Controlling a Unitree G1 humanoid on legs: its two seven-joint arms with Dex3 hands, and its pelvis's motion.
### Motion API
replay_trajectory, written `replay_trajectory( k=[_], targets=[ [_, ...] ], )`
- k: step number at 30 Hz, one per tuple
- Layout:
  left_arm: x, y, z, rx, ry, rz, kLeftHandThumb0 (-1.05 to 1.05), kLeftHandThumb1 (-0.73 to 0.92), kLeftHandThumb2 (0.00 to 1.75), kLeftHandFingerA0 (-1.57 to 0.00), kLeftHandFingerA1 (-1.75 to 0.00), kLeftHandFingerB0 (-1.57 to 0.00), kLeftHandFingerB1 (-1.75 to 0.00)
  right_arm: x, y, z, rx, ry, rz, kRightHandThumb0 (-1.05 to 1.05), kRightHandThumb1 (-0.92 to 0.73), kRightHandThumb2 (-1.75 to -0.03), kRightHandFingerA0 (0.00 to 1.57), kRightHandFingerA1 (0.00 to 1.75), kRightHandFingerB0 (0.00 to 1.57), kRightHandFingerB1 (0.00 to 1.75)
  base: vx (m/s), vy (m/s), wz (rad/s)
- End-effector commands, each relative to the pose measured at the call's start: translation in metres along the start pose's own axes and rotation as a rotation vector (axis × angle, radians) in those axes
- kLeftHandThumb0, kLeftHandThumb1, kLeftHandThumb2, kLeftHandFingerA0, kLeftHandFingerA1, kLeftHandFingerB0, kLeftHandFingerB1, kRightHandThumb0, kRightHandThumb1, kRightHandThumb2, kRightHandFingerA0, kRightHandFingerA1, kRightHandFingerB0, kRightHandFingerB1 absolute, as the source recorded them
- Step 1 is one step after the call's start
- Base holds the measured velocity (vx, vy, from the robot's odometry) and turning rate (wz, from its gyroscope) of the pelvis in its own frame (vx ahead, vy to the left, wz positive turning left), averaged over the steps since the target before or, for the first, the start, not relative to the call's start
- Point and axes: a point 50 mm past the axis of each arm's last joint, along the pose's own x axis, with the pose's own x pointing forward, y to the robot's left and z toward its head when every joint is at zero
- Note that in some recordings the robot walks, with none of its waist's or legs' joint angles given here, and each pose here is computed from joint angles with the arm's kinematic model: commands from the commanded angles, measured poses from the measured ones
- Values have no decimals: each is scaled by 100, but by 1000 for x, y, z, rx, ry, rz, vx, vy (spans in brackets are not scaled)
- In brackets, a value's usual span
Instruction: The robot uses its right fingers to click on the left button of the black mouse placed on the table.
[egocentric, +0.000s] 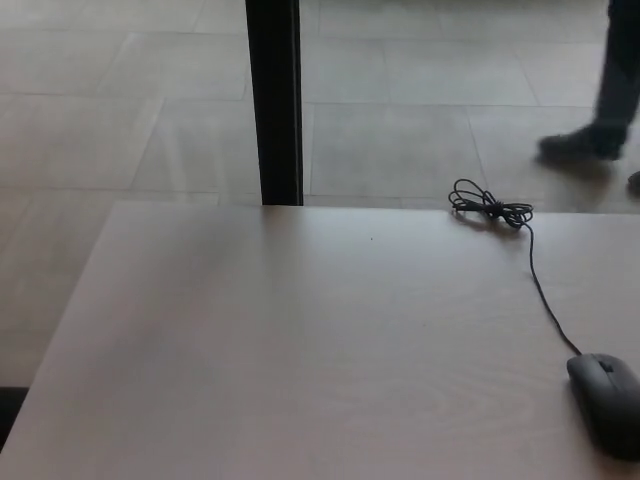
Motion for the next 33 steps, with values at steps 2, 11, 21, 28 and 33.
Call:
replay_trajectory(
  k=[2, 11, 21, 28, 33],
  targets=[
    [1, 30, 19, -274, -111, 109, -91, 92, 90, -73, -55, -54, -49, 1, -29, 21, 219, -105, -152, -68, -90, -67, 67, 52, 40, 37, 0, 0, 0],
    [1, 29, 16, -269, -124, 105, -91, 91, 87, -70, -54, -57, -50, -3, -46, 25, 284, -135, -220, -71, -90, -67, 70, 55, 40, 38, 0, 0, 0],
    [3, 29, 21, -293, -128, 106, -91, 92, 88, -77, -58, -57, -50, 4, -90, 71, 415, -183, -403, -70, -92, -68, 68, 57, 40, 41, 0, 0, 0],
    [4, 26, 26, -286, -143, 96, -94, 86, 96, -70, -56, -55, -51, 7, -106, 126, 532, -271, -452, -61, -69, -110, 63, 66, 23, 48, 0, 0, 0],
    [3, 26, 24, -266, -140, 98, -88, 92, 86, -69, -52, -55, -49, 4, -106, 178, 551, -435, -421, -70, -88, -67, 56, 47, 37, 37, 0, 0, 0]
  ],
)
